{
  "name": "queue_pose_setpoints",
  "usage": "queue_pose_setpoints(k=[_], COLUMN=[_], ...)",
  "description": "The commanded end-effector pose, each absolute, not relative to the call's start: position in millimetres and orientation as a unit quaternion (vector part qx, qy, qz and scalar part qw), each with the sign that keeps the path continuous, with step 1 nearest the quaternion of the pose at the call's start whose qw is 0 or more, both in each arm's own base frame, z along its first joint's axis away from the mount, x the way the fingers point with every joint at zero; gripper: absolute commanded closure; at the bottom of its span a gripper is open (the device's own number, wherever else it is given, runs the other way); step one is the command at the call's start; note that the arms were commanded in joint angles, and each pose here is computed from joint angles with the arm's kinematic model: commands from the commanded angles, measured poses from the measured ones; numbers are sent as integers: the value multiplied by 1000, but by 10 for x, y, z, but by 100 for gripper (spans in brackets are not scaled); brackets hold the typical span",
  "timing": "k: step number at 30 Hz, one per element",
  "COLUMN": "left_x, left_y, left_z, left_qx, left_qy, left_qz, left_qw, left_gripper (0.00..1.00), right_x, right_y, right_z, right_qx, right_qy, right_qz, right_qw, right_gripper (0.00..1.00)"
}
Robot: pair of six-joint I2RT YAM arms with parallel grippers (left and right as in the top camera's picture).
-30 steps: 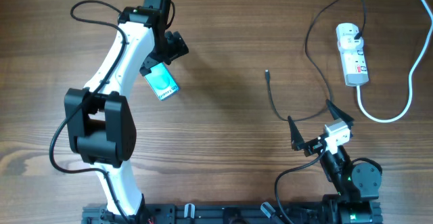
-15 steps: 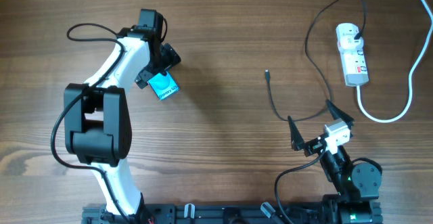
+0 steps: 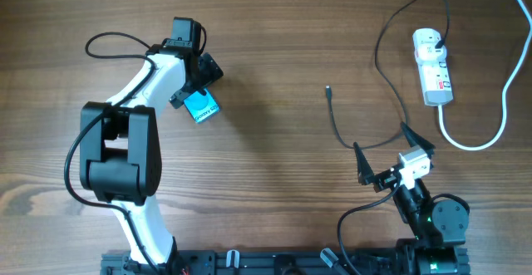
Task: Plug charger to phone and switch on socket
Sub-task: 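Lower the left gripper and grasp the phone's top edge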
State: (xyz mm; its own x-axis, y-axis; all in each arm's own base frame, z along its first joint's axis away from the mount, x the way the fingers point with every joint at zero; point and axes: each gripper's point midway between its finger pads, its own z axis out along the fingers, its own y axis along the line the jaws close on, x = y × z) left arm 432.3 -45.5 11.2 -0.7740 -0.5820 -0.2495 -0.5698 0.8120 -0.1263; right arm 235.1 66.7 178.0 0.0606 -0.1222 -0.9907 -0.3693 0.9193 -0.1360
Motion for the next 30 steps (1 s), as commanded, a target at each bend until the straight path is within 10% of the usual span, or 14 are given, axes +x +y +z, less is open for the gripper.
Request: queue_pose_setpoints(k=[1, 30], left_x=[4113, 4131], left_y=[-502, -591], left_z=[-244, -352], left_qx=[-299, -297], left_qy=[950, 951], left_qz=[-19, -40], left_qw=[88, 78], left_gripper=[0, 0], right_x=[2339, 2339], right_y=[690, 689], right_z=[1802, 1802], right_qx=[-185, -185], right_qy=[675, 675], right_qz=[92, 91], right_qw=[709, 709], right_gripper=[0, 0])
